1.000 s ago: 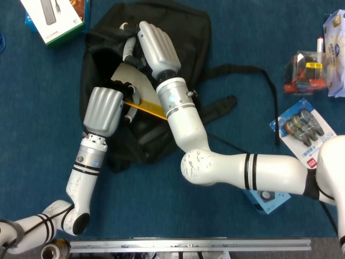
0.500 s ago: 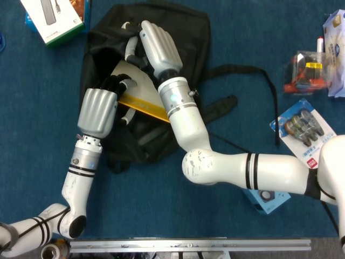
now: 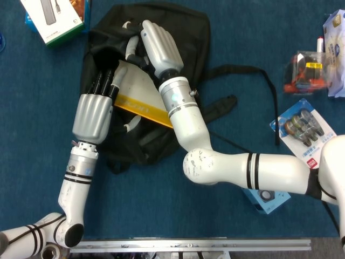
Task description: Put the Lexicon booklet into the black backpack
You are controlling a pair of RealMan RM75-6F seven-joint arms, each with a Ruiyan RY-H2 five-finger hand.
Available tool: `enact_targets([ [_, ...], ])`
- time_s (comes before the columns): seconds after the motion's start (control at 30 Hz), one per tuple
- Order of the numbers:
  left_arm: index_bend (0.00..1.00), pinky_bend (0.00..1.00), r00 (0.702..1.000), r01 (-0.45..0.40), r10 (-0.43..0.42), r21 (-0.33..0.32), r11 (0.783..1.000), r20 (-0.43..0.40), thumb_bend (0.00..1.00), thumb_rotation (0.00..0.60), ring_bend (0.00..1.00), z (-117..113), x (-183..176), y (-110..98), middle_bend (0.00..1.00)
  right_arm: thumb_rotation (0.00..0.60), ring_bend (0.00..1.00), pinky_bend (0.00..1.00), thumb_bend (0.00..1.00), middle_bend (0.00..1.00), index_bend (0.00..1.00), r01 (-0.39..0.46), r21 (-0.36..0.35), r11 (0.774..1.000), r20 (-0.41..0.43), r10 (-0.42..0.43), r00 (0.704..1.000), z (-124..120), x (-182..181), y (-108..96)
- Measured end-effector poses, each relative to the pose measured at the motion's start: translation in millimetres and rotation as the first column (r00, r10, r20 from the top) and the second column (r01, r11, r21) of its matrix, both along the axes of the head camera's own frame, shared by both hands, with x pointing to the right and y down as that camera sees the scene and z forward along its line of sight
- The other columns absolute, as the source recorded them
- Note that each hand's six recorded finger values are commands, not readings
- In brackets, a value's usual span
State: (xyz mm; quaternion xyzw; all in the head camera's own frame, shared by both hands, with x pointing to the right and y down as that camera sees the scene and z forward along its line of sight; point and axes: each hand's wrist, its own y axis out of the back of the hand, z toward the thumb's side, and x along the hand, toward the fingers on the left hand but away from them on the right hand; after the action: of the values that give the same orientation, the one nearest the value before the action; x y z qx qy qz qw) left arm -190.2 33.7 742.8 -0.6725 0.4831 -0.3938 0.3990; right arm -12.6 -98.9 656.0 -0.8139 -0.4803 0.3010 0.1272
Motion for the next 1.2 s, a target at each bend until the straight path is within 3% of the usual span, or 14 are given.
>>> enact_targets([
  [0.1, 0.0, 0.13, 1.0, 0.008, -0.008, -0.007, 1.0, 0.021, 0.12, 0.264, 0.0, 1.9, -3.5, 1.1, 0.0, 0.6, 0.61, 0.79, 0.98, 0.59, 0.69, -0.003, 0.003, 1.0, -0.001, 0.003, 1.0, -0.8, 1.9, -1.5],
  [0.17, 0.0, 0.1, 0.999, 0.019, -0.019, -0.012, 1.0, 0.027, 0.12, 0.295, 0.0, 1.8, -7.4, 2.0, 0.0, 0.6, 0.61, 0.79, 0.98, 0.59, 0.69, -0.004, 0.002, 1.0, -0.001, 0.004, 1.0, -0.5, 3.2, -1.9],
  [0.3, 0.0, 0.1, 0.999, 0.035, -0.035, -0.021, 0.999, 0.026, 0.12, 0.532, 0.0, 1.2, -11.9, 2.7, 0.0, 0.6, 0.62, 0.79, 0.98, 0.59, 0.69, -0.001, -0.004, 1.0, 0.0, 0.001, 1.0, 1.1, 4.0, -0.6],
  [0.4, 0.0, 0.1, 0.999, 0.037, -0.037, -0.004, 0.999, 0.034, 0.12, 0.598, 0.0, 0.5, -12.3, 1.2, 0.0, 0.6, 0.61, 0.79, 0.98, 0.59, 0.69, 0.002, -0.006, 1.0, 0.001, -0.002, 1.0, 1.5, 4.1, 0.1],
  [0.93, 0.0, 0.09, 0.993, -0.043, 0.04, 0.021, 0.999, 0.108, 0.12, 0.6, 0.0, -13.7, -30.7, 9.1, 0.0, 0.6, 0.61, 0.79, 0.98, 0.58, 0.69, 0.0, -0.021, 1.0, 0.004, 0.0, 1.0, 3.0, 9.9, -2.4],
  [1.2, 0.0, 0.09, 0.992, -0.049, 0.05, -0.011, 0.999, 0.112, 0.12, 0.6, 0.0, -0.7, -26.5, 10.9, 0.0, 0.6, 0.61, 0.79, 0.98, 0.58, 0.69, 0.0, -0.025, 1.0, 0.005, 0.0, 1.0, 2.7, 10.1, -1.1],
])
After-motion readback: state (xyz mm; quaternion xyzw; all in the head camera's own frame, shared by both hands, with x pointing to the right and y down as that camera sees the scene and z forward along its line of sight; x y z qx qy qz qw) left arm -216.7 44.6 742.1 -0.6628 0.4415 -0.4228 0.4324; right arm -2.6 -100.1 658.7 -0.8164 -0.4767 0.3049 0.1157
